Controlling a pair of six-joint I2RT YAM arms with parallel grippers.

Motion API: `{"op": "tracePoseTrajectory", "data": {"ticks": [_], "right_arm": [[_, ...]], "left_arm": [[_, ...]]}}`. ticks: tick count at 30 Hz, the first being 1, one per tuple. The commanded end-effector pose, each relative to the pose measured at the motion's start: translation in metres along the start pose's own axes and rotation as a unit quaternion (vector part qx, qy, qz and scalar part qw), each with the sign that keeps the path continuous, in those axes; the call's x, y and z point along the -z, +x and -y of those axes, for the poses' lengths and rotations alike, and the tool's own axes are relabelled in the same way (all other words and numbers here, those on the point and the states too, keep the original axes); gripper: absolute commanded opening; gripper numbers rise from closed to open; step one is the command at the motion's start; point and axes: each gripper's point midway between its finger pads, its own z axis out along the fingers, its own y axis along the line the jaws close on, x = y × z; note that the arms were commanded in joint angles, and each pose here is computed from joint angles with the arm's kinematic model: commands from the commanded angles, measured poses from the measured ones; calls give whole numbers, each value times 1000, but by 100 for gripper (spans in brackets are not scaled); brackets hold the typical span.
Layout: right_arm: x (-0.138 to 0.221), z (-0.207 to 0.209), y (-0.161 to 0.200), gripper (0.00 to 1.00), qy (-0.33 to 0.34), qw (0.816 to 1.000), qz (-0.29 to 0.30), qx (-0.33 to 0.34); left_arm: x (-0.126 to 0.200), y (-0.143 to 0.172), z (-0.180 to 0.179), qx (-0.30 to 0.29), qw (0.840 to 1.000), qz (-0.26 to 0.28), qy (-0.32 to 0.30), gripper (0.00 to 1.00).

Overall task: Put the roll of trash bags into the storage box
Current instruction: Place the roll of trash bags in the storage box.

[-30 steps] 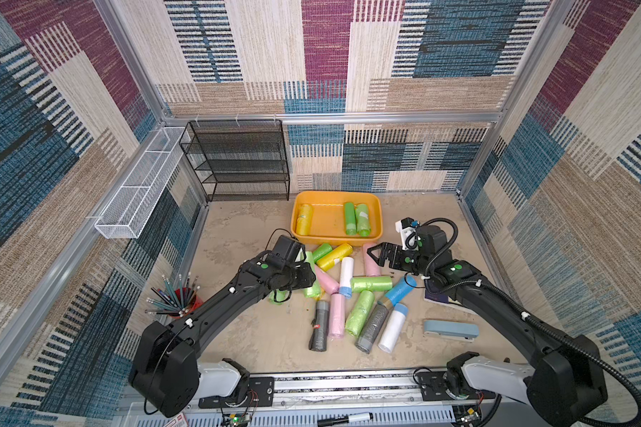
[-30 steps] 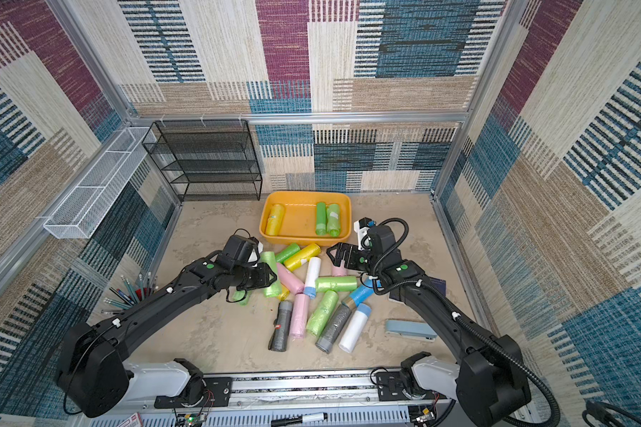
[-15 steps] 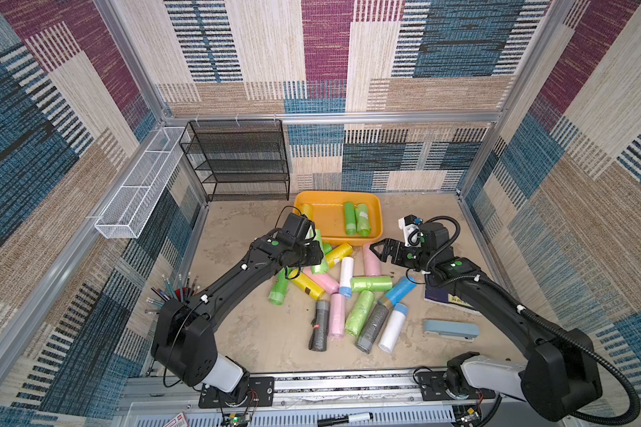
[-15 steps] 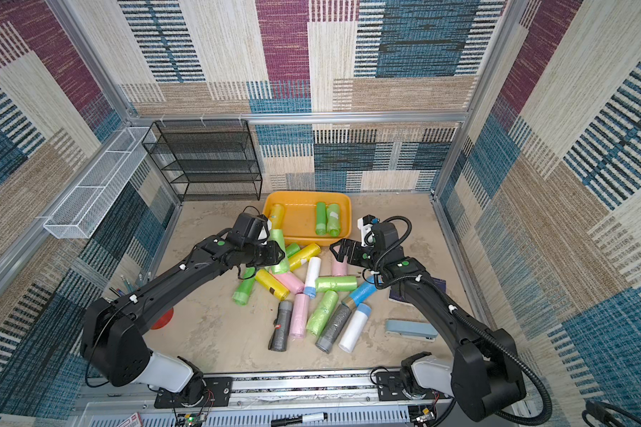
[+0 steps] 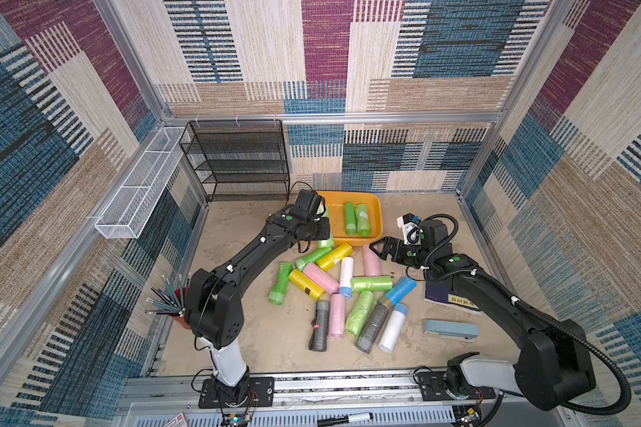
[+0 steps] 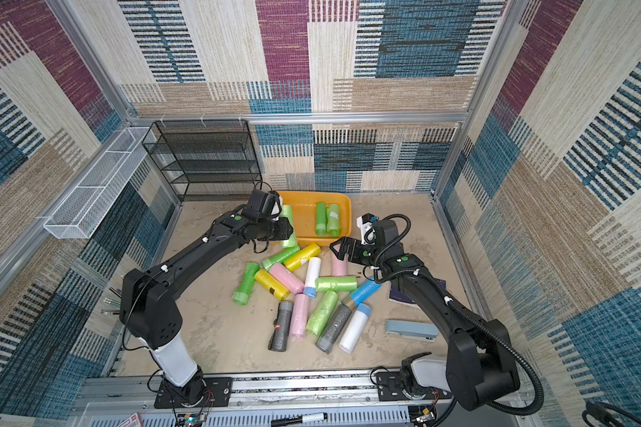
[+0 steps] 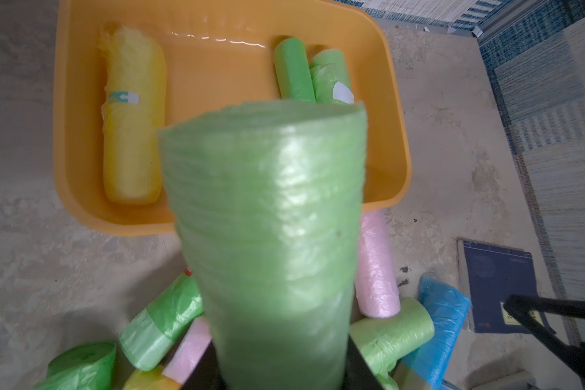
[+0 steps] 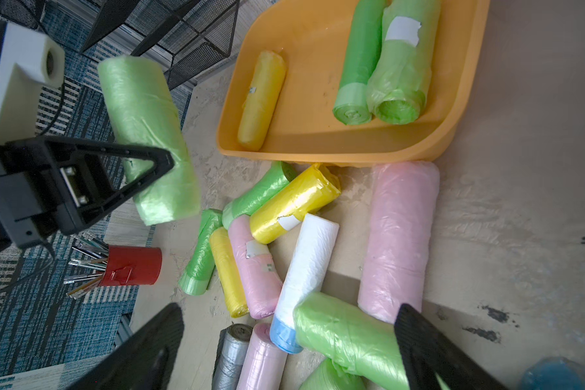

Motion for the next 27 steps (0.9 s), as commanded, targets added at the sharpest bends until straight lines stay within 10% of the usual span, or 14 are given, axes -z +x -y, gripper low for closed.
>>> {"op": "tracePoseTrajectory", "data": {"ticks": [1,27], "right_arm": [[1,-8,-7,99,-20,1000,9,14],[-20,22,-34,99,71,997,-5,35]], "left_arm": [[-11,-13,-5,-39,999,-5,-18,37],[-121,-57,-77,-103,984,-22,-140,36]]}}
